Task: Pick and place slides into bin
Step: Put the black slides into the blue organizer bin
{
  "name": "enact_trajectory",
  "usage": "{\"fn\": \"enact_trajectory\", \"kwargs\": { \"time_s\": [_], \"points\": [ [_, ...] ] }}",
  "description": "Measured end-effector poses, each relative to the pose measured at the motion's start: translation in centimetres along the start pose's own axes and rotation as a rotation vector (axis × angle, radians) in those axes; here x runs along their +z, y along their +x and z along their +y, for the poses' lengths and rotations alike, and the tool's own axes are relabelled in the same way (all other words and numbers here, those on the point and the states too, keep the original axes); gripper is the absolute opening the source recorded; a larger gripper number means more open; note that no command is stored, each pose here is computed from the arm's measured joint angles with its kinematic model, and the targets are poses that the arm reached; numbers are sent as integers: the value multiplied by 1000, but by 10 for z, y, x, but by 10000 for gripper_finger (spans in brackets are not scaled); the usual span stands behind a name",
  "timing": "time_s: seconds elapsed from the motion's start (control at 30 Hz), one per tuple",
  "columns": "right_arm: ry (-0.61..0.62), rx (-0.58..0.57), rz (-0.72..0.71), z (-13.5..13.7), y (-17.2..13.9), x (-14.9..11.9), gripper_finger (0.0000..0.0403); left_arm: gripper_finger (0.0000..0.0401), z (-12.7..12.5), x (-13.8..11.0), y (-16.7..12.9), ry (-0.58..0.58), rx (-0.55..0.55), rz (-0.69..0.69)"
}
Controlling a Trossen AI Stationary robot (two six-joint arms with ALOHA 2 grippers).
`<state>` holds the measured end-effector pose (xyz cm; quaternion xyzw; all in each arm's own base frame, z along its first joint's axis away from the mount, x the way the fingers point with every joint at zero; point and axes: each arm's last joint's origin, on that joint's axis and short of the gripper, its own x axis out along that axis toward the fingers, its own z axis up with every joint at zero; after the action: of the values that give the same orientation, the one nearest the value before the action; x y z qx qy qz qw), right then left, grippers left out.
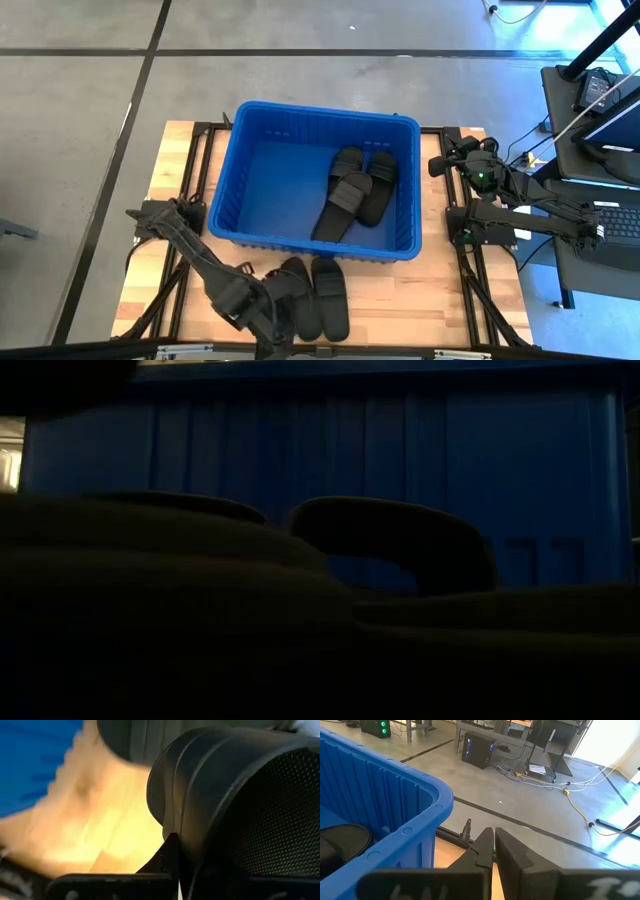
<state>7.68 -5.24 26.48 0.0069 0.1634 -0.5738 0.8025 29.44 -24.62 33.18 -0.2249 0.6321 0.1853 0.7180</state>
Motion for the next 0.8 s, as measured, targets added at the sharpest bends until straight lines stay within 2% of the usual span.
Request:
{"fn": "enact_trajectory", "kwargs": {
  "time_s": [0.17, 0.33, 0.43, 0.6, 0.7, 0.8],
  "points": [
    [4, 0, 0, 0, 0, 0, 21, 6, 11, 24, -46, -12, -98, -236],
    [5, 0, -1, 0, 0, 0, 21, 6, 35, 51, -86, 46, -153, -493],
    [25, 1, -2, 0, 0, 0, 21, 6, 60, 74, -100, 83, -83, -590],
    [84, 1, -3, 0, 0, 0, 21, 6, 91, 123, -102, 216, 48, -654],
    [90, 2, -5, 0, 0, 1, 21, 6, 108, 160, -94, 280, 156, -677],
    [89, 1, -5, 0, 0, 1, 21, 6, 123, 198, -74, 302, 317, -677]
  ]
}}
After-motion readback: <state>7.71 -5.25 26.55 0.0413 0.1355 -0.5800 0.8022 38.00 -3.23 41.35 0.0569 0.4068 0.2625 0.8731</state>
